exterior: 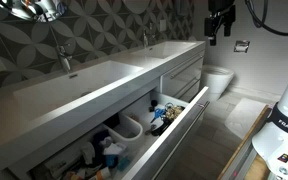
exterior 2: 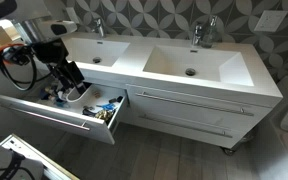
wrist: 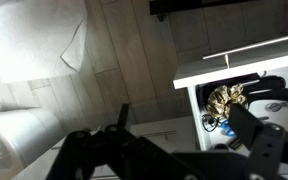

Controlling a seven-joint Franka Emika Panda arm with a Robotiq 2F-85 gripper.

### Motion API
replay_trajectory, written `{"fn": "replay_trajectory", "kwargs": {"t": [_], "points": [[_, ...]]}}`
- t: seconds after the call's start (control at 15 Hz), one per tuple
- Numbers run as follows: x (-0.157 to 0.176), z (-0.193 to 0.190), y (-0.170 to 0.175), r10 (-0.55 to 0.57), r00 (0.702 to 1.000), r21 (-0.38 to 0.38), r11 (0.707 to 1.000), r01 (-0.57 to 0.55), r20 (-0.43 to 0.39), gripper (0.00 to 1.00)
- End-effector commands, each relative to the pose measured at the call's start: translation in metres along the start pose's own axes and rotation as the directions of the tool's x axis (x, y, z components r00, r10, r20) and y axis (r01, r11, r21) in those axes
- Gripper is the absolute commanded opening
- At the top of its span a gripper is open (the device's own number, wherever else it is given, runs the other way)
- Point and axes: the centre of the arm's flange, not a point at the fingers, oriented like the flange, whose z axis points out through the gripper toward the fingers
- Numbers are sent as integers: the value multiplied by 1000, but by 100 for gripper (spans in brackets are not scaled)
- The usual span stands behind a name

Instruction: Pick up the blue scissors from the open drawer and put them on the kitchen counter

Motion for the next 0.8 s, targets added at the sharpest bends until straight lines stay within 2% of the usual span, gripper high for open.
{"fn": "replay_trajectory", "kwargs": {"t": [0.0,0.6,0.67,0.73], "points": [[0,0,0,0,1000,0,1000,0,0,100],[0,0,0,0,1000,0,1000,0,0,100],[11,2,-4,22,1000,2,1000,-22,-10,100],[18,3,-10,61,998,13,998,-62,16,100]]}}
